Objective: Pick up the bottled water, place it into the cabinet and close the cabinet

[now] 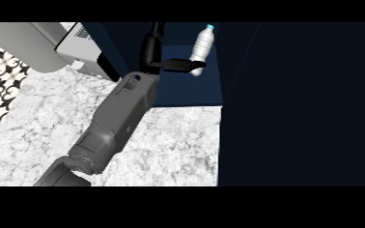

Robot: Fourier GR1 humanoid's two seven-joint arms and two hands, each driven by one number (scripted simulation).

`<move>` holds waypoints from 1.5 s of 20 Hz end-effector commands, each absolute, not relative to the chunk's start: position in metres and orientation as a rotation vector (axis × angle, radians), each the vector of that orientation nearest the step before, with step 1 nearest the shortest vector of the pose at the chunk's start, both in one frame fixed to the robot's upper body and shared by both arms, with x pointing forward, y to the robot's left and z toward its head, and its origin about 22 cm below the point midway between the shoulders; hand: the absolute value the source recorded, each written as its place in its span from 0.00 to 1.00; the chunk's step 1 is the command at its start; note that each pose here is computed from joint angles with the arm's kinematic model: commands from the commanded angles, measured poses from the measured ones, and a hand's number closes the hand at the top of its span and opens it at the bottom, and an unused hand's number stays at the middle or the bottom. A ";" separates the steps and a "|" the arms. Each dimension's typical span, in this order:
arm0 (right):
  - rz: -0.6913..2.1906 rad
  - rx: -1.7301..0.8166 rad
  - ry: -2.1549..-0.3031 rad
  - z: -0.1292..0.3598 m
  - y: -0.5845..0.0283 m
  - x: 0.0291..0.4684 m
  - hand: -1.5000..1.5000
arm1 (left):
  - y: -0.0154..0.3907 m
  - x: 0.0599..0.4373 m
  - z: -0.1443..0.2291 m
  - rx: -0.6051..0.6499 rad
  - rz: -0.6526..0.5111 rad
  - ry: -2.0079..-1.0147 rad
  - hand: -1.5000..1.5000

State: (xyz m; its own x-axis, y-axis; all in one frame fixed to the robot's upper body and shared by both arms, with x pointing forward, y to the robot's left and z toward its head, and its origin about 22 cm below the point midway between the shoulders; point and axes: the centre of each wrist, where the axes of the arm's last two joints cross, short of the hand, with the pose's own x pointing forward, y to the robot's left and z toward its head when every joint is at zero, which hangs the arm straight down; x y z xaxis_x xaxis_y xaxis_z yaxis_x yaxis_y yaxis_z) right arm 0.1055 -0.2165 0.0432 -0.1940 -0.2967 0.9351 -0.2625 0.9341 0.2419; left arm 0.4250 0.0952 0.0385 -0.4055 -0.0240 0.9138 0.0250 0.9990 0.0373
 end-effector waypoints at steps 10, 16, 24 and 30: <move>-0.067 0.375 -1.769 0.041 -0.209 0.097 0.00 | 0.125 0.378 0.005 -0.206 0.071 -1.917 0.00; -0.055 0.408 -1.751 0.043 -0.211 0.100 0.00 | 0.116 0.336 0.017 -0.278 0.094 -1.920 0.00; -0.028 0.408 -1.782 0.057 -0.196 0.105 0.00 | 0.118 0.249 0.058 -0.353 0.165 -1.924 0.00; 0.212 0.456 -1.734 0.057 -0.204 0.093 1.00 | 0.145 0.177 0.078 -0.419 0.136 -1.915 0.00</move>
